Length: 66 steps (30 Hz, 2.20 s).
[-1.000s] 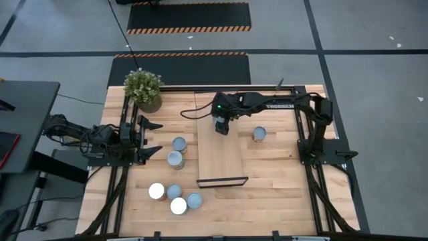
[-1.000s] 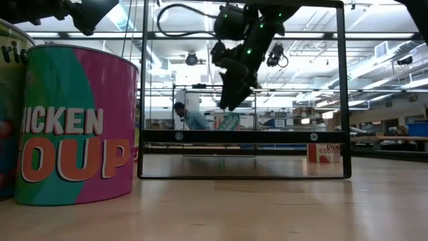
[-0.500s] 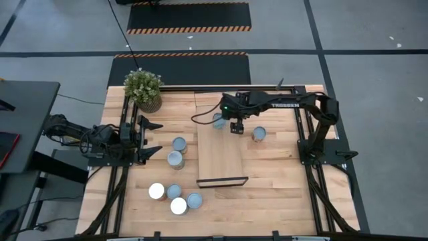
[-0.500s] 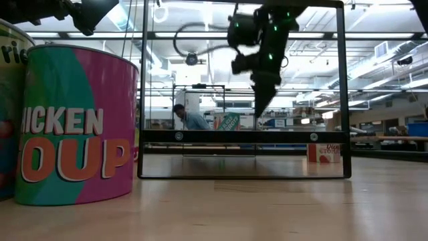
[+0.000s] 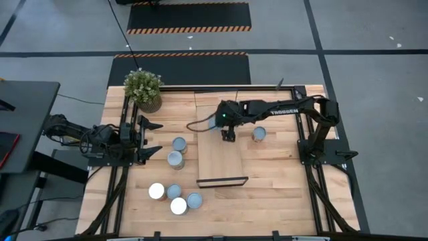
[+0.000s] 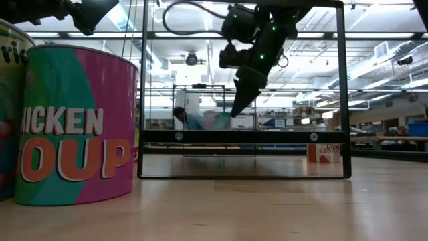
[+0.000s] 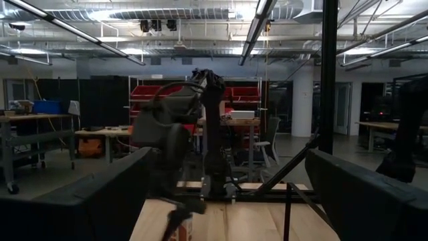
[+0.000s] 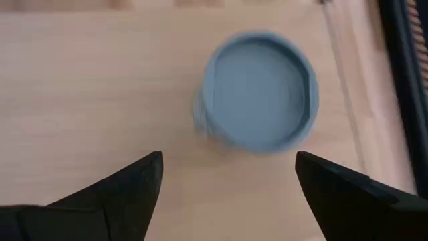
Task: Pick and place cans onto a shelf
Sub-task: Put the canned carrots on the shelf
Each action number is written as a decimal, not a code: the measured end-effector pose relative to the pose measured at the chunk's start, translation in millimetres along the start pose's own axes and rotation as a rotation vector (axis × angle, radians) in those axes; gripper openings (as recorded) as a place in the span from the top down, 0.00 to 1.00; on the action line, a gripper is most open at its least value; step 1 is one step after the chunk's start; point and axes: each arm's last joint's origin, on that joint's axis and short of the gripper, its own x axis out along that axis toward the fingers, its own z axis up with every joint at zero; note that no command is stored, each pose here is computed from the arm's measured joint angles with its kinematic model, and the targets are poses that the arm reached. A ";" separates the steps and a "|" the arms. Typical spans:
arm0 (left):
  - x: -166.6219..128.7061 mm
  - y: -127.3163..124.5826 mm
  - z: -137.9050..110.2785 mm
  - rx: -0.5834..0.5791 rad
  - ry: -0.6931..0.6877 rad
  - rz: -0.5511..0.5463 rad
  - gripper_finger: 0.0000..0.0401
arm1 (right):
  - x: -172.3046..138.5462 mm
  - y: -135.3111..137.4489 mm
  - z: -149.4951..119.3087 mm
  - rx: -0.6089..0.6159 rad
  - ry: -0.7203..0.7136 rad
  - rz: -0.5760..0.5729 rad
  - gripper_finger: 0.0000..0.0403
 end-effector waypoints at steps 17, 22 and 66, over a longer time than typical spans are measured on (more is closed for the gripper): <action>0.0 0.0 0.5 -0.006 -0.005 0.001 0.01 | 0.7 -6.3 3.1 -0.117 -0.040 -0.009 0.14; 0.0 0.1 0.5 -0.009 -0.005 0.001 0.01 | 0.1 -5.0 9.3 -0.154 -0.108 0.008 0.14; 0.0 0.1 0.3 0.000 -0.003 0.001 0.01 | 12.1 24.9 16.0 -0.751 -0.398 -0.306 0.14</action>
